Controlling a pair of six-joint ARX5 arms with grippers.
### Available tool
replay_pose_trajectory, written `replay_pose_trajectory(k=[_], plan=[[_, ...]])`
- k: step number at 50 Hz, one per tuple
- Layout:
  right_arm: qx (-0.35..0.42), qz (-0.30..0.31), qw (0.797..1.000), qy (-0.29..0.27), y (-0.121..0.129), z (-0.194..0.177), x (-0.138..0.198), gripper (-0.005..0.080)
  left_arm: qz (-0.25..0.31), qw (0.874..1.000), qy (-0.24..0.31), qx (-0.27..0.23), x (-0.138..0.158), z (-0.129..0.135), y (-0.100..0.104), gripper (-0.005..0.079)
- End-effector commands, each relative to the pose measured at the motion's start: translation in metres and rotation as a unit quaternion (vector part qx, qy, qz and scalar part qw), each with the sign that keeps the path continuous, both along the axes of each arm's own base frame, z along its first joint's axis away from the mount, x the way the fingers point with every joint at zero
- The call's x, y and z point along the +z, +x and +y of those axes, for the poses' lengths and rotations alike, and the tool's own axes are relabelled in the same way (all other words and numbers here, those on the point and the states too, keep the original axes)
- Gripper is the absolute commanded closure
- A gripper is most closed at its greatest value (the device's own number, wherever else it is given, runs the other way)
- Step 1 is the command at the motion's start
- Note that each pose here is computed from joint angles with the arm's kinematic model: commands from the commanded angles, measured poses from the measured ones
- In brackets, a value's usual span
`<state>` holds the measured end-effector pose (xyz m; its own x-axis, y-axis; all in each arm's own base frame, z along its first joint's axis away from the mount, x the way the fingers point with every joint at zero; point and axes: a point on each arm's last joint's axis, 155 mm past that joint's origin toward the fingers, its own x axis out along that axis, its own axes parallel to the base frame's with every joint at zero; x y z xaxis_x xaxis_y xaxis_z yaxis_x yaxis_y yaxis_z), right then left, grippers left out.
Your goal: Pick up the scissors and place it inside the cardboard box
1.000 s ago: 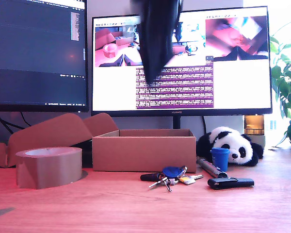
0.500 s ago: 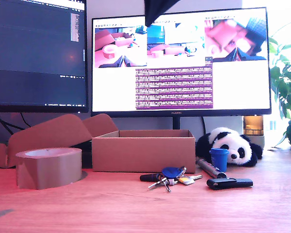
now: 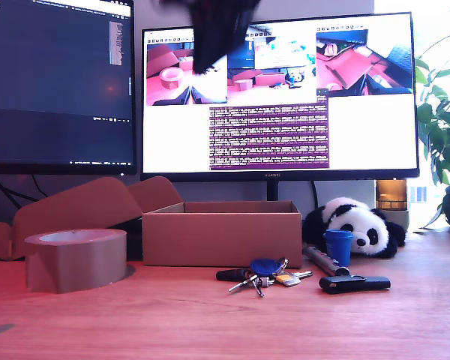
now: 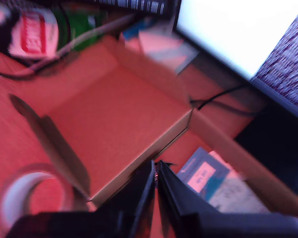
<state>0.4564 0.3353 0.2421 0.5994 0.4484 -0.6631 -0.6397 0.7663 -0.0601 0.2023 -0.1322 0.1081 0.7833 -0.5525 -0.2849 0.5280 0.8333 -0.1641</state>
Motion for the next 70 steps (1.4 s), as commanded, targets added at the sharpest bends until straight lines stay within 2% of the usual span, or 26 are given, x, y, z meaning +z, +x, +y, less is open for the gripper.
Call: replay_pose_trajectory(k=[1, 12, 29, 40, 47, 55, 70], plan=[[0.004, -0.015, 1.000, 0.008, -0.004, -0.001, 0.004, 0.0762, 0.007, 1.000, 0.004, 0.000, -0.008, 0.000, 0.000, 0.0765], [-0.002, -0.027, 0.999, 0.017, -0.016, -0.017, -0.022, 0.0762, 0.015, 1.000, 0.009, 0.000, -0.012, 0.001, -0.001, 0.0765], [-0.059, -0.055, 0.996, 0.029, -0.021, -0.094, -0.055, 0.0762, 0.018, 1.000, 0.010, 0.001, -0.014, 0.001, -0.002, 0.0765], [-0.114, -0.069, 0.990, 0.046, -0.028, -0.148, -0.066, 0.0762, 0.025, 0.999, 0.021, 0.018, -0.019, 0.008, 0.000, 0.0765], [-0.153, -0.078, 0.983, 0.058, -0.034, -0.183, -0.073, 0.0762, 0.017, 0.998, 0.029, 0.052, -0.018, 0.019, 0.008, 0.0765], [-0.181, -0.082, 0.978, 0.057, -0.053, -0.215, -0.088, 0.0762, 0.010, 0.994, 0.025, 0.110, -0.014, 0.037, 0.018, 0.0765], [-0.212, -0.088, 0.971, 0.067, -0.090, -0.247, -0.101, 0.0762, -0.015, 0.984, 0.011, 0.176, -0.004, 0.065, 0.034, 0.0765]])
